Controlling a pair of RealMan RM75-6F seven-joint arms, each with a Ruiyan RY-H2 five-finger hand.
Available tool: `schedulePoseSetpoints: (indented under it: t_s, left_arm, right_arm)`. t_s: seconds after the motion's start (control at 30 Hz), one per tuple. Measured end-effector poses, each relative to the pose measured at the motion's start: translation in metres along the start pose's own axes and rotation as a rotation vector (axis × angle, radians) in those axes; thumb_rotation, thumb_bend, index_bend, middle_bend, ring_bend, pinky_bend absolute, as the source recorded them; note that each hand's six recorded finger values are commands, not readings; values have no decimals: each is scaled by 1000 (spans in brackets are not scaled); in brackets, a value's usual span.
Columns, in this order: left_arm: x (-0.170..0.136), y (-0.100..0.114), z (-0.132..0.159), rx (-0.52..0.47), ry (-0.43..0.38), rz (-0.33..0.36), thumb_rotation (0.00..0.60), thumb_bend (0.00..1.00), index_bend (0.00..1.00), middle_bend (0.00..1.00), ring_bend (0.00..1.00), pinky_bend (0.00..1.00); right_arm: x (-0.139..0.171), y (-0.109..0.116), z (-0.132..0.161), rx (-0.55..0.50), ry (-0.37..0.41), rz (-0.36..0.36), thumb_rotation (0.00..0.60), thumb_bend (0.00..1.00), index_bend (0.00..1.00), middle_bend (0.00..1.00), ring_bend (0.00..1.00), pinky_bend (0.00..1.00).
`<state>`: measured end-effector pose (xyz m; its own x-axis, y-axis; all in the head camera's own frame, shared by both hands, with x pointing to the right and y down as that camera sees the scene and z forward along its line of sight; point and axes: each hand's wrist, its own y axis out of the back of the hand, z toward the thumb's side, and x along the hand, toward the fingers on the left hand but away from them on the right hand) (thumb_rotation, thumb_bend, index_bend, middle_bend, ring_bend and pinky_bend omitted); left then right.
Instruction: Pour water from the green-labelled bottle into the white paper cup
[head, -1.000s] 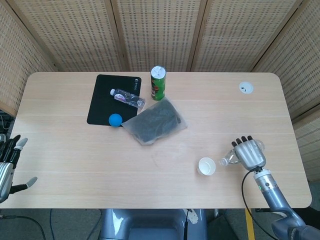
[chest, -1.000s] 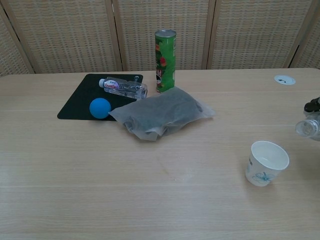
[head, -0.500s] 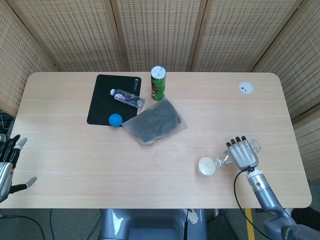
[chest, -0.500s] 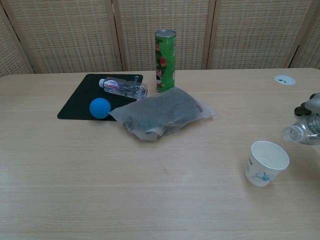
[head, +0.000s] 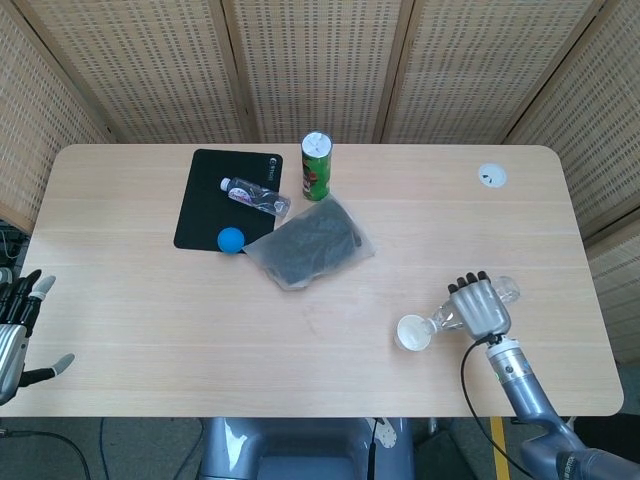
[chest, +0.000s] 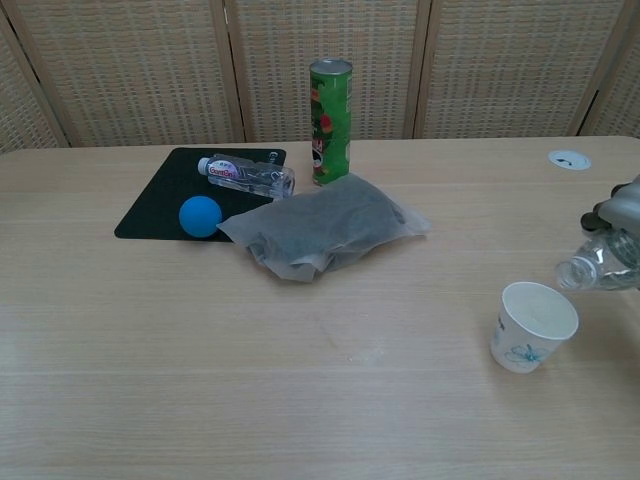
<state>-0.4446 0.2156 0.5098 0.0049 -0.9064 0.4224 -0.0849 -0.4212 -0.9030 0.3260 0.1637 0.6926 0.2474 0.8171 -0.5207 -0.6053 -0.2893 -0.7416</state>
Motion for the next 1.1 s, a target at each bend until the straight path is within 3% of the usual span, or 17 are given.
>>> schedulePoseSetpoints:
  t_s: [1.1]
  left_arm:
    - [0, 0, 0, 0, 3, -1, 600, 124, 0, 0, 0, 0]
  right_arm:
    - [1, 0, 0, 106, -29, -16, 600, 337, 527, 575, 395, 493]
